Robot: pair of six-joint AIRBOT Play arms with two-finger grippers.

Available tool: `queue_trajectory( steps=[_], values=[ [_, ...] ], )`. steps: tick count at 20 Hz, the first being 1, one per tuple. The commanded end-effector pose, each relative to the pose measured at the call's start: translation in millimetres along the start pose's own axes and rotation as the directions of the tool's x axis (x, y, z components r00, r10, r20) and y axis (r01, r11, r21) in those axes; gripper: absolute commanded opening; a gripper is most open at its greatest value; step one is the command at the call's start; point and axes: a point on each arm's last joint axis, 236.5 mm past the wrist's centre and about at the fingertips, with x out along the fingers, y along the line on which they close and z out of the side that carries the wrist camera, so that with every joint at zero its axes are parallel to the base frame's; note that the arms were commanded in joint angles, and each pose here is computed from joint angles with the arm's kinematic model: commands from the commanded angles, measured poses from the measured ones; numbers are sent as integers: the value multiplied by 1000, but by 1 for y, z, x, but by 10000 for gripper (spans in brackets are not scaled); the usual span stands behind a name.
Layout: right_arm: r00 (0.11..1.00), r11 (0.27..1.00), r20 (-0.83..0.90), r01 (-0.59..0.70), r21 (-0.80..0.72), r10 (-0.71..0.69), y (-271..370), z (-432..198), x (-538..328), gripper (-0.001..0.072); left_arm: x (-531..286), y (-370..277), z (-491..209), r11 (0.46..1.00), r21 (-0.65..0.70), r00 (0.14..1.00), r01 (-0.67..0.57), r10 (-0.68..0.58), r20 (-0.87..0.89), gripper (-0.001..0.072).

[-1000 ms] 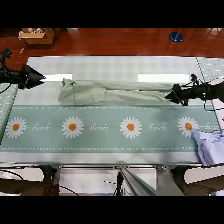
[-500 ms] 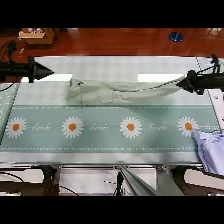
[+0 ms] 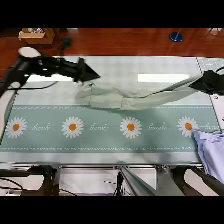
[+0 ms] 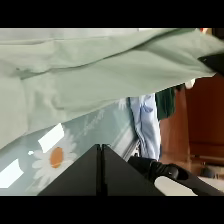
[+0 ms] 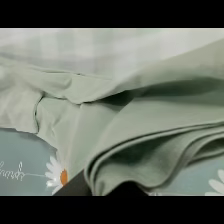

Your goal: Fold the shirts.

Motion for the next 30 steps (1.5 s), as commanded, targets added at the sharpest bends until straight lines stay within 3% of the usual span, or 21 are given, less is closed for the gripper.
queue_trajectory(
  steps=[1, 9, 22, 26, 30],
  values=[
    [999, 998, 35, 20, -60, -18, 20, -17, -33, 21, 61, -30, -25, 999, 34, 999, 12, -10, -53, 25],
    [997, 994, 78, 26, -103, -18, 44, -39, -64, 21, 164, -46, -109, 999, -12, 966, 44, -46, -253, 25],
    [996, 992, 84, -28, -123, 38, 64, -49, -73, 21, 265, -25, -181, 972, -234, 945, 23, -98, -312, 24],
    [996, 992, 81, -23, -123, 34, 63, -49, -73, 21, 263, -26, -165, 967, -248, 953, 67, -135, -271, 23],
    [996, 989, 75, -31, -142, 42, 69, -51, -71, 21, 189, -55, -94, 976, -109, 963, 186, -203, -177, 22]
  ],
)
